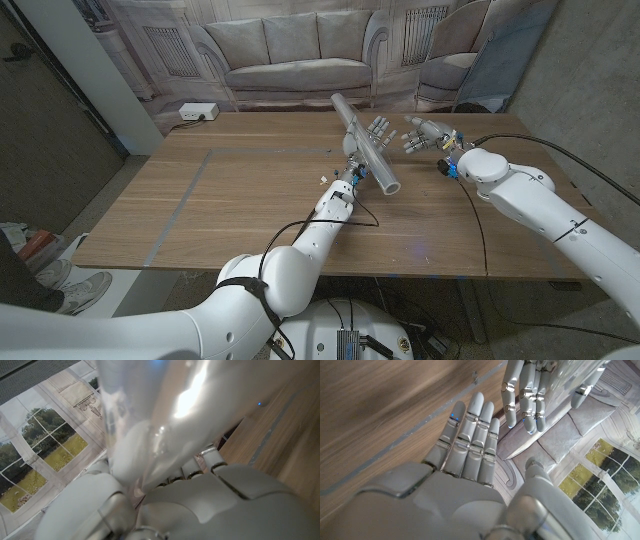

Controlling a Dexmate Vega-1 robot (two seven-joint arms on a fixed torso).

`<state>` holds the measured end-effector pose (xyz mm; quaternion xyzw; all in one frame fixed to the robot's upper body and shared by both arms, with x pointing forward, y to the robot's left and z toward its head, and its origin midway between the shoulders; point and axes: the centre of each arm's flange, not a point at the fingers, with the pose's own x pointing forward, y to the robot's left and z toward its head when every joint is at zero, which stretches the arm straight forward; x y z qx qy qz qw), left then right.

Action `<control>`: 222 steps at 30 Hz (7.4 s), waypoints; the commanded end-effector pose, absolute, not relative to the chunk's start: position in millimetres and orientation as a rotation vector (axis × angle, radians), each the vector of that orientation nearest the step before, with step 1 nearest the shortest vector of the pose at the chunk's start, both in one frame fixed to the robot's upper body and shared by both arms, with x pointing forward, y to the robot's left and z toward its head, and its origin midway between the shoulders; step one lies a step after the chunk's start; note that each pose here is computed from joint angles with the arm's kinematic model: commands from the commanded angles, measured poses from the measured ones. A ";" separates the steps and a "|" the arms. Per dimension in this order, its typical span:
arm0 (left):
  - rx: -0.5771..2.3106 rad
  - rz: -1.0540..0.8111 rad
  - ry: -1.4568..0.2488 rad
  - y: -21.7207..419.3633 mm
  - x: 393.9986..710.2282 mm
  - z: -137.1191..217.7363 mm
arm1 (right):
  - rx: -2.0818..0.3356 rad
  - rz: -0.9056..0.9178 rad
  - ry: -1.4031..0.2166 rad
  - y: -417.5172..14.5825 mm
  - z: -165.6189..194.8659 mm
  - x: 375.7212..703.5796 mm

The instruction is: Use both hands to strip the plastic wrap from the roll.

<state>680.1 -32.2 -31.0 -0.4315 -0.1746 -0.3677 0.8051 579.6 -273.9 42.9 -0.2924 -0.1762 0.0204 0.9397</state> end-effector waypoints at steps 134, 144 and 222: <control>-0.771 -0.828 -0.383 -34.4 677.2 -38.4 | -0.338 0.225 -0.429 -238.1 69.3 570.8; -0.939 -0.896 -0.333 -43.3 678.3 -40.2 | -0.291 0.180 -0.462 -245.7 70.8 565.4; -0.968 -0.928 -0.202 -44.6 672.9 -48.5 | -0.142 0.008 -0.592 -272.5 104.1 558.1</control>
